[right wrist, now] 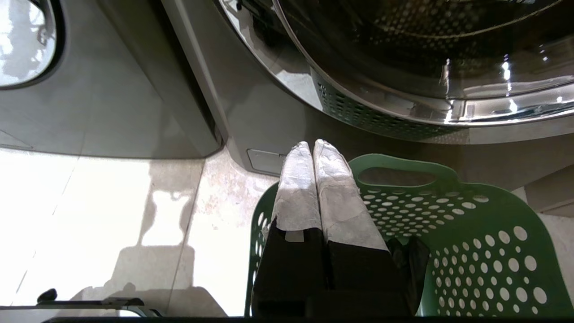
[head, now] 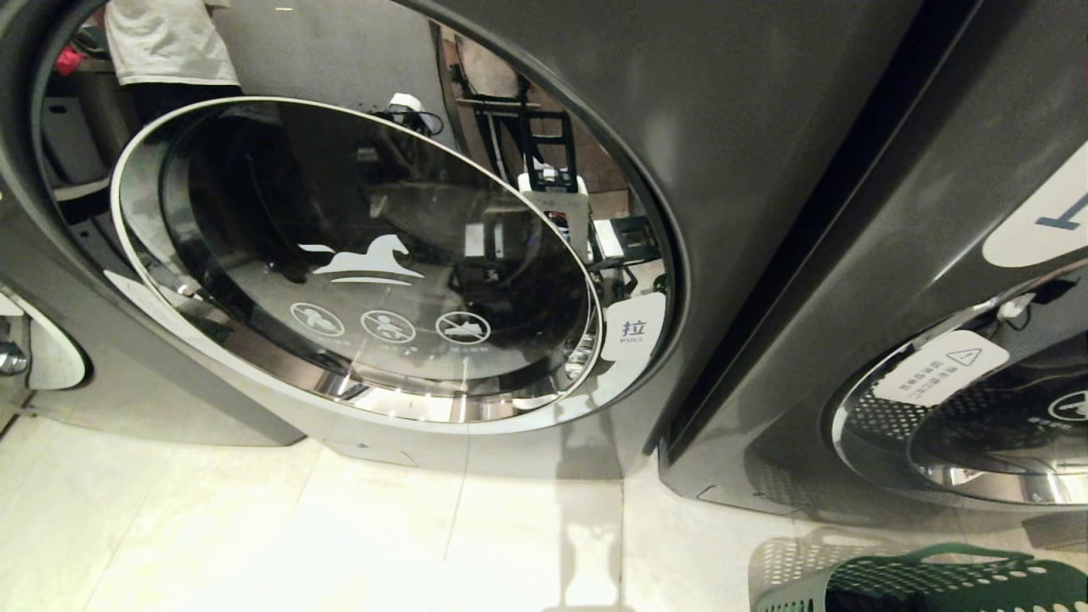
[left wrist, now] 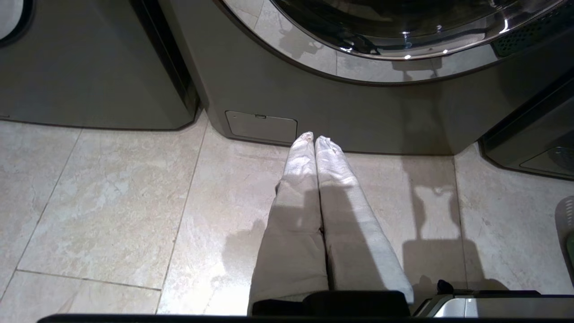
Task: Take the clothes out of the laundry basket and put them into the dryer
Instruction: Take the clothes out of the basket
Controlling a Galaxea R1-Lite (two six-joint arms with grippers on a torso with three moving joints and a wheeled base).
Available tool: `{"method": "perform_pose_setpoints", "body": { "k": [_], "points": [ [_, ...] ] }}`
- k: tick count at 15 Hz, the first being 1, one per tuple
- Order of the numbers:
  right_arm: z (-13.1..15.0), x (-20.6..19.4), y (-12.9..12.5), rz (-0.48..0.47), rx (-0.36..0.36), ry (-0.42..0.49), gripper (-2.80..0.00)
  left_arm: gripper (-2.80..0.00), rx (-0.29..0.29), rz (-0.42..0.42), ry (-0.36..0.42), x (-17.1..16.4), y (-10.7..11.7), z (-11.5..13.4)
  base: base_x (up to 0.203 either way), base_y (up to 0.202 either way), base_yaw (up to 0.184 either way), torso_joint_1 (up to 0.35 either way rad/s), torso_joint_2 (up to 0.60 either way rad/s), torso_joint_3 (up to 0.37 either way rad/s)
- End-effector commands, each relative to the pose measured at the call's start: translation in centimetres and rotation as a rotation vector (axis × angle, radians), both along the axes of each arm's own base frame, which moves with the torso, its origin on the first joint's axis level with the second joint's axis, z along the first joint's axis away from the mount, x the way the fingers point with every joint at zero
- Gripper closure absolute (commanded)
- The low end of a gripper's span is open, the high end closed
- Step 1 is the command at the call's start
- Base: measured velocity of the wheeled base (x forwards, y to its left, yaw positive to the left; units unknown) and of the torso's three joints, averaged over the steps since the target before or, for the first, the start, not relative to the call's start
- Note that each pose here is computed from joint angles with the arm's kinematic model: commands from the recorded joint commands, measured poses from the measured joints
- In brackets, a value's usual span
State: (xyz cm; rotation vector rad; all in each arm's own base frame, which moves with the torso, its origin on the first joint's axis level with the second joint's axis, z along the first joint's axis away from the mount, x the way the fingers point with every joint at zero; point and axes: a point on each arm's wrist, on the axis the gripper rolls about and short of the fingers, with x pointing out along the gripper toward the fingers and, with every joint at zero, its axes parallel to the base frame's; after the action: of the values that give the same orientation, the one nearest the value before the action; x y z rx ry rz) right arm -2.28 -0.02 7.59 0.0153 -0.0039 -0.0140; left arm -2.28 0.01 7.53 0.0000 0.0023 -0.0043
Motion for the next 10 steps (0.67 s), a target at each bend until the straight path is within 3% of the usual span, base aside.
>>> {"method": "perform_pose_setpoints", "body": {
  "k": [1,4,10],
  "points": [
    [0.00,-0.01,0.00,0.000,0.000,-0.002,0.00,0.00,0.000,0.000,-0.001,0.00,0.00,0.00,0.000,0.000,0.000,0.005,0.00,-0.196],
    [0.00,-0.01,0.00,0.000,0.000,-0.002,0.00,0.00,0.000,0.000,0.001,0.00,0.00,-0.01,0.000,0.000,0.000,0.005,0.00,-0.133],
    [0.00,-0.01,0.00,0.000,0.000,-0.002,0.00,0.00,0.000,0.000,0.001,0.00,0.00,-0.01,0.000,0.000,0.000,0.000,0.00,-0.007]
  ]
}}
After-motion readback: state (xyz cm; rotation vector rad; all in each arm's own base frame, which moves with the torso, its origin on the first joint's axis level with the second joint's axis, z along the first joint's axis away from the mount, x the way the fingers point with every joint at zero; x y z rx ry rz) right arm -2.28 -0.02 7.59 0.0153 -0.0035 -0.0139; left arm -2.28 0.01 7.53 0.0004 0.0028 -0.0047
